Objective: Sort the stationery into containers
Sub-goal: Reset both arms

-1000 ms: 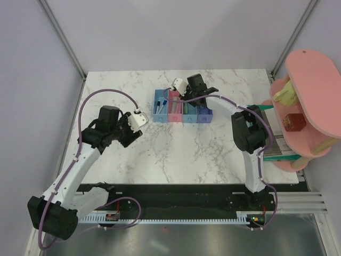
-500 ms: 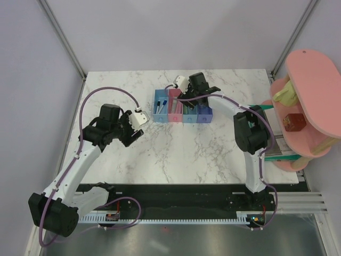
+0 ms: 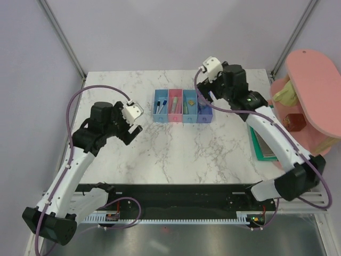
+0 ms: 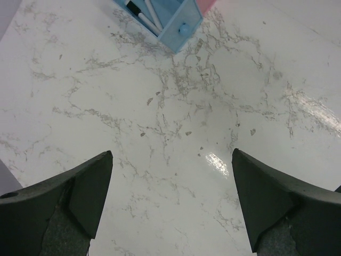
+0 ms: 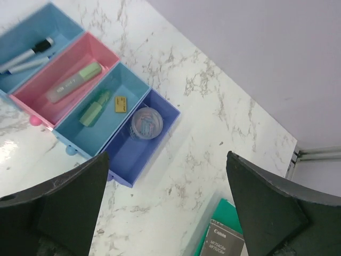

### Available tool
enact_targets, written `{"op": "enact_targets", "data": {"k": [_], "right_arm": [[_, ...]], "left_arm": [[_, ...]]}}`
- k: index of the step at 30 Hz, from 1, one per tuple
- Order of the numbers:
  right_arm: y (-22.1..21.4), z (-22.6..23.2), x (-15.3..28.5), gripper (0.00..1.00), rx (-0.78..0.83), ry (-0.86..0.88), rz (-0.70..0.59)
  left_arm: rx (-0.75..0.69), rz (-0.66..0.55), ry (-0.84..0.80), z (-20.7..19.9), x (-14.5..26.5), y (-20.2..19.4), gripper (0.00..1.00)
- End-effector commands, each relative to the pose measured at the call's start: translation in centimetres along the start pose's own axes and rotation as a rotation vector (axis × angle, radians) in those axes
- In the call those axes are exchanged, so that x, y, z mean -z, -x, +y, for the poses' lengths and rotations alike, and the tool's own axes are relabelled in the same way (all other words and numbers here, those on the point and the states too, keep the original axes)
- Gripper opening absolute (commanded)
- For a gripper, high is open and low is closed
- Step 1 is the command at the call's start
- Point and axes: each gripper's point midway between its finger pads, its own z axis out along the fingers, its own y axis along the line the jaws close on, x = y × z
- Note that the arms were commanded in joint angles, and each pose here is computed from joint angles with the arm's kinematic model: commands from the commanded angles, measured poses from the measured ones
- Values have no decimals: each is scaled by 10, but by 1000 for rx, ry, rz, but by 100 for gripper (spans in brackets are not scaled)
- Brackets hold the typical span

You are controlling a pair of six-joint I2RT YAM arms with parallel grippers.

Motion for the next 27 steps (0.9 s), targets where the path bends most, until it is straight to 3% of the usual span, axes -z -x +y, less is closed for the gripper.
{"op": "enact_targets", "data": {"k": [1,5,8,15,27], "right_arm": [[-30,-22,72,98,-135,-19,18],[-86,-22,112,98,-140,-86,79],[-101,-14,145,98,-98,-80,77],[-89,-7,204,98,-135,-95,-37],[-95,5,206,98,-154,-47,-34]], "left_arm": [[99,-93,99,12,25,25,100],[126,-127,118,9,37,25,100],[162,-153,118,4,44,25,100],[267,-211,34,-20,44,22,100],[273,-213,106,-9,45,16,100]]}}
